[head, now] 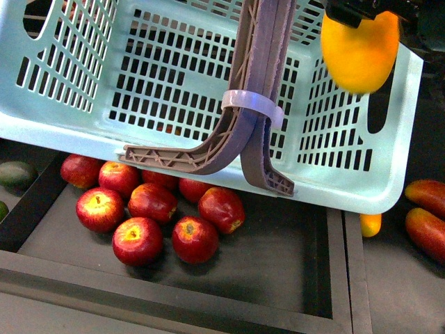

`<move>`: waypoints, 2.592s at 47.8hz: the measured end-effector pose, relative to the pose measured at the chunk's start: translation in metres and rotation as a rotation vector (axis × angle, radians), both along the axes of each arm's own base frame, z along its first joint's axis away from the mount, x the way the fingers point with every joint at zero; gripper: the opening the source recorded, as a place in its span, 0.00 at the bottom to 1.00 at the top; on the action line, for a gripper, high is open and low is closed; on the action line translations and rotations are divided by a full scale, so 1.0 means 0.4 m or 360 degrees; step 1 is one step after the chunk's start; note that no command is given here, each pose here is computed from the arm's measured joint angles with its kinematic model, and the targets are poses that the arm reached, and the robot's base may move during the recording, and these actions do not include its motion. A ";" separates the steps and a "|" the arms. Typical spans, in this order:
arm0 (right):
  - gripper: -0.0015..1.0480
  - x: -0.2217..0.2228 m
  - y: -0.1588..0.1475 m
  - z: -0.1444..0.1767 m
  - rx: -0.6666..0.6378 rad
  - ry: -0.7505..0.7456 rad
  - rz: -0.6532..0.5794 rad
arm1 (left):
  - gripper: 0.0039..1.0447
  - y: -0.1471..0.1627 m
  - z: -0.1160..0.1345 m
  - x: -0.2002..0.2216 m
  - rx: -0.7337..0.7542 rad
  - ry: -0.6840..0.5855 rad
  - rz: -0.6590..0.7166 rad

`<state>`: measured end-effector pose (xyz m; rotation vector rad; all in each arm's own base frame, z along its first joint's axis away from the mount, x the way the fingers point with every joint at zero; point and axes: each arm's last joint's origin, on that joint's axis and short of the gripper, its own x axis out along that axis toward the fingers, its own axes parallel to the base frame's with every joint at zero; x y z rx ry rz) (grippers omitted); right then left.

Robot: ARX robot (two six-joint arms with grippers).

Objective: Pick mango and avocado into basket

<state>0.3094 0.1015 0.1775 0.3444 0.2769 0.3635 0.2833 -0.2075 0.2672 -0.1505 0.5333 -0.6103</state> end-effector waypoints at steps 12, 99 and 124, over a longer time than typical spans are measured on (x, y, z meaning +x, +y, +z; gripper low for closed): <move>0.92 -0.023 -0.046 0.037 0.0027 -0.0111 -0.0148 | 0.06 0.000 -0.001 -0.001 -0.0001 0.0006 -0.0007; 0.02 -0.530 -0.255 -0.016 -0.0543 -0.0444 -0.0585 | 0.06 0.001 -0.005 -0.002 0.0004 0.0013 0.0002; 0.41 -0.529 -0.255 -0.032 -0.0546 -0.0435 -0.0584 | 0.06 0.001 -0.005 -0.002 0.0004 0.0013 0.0002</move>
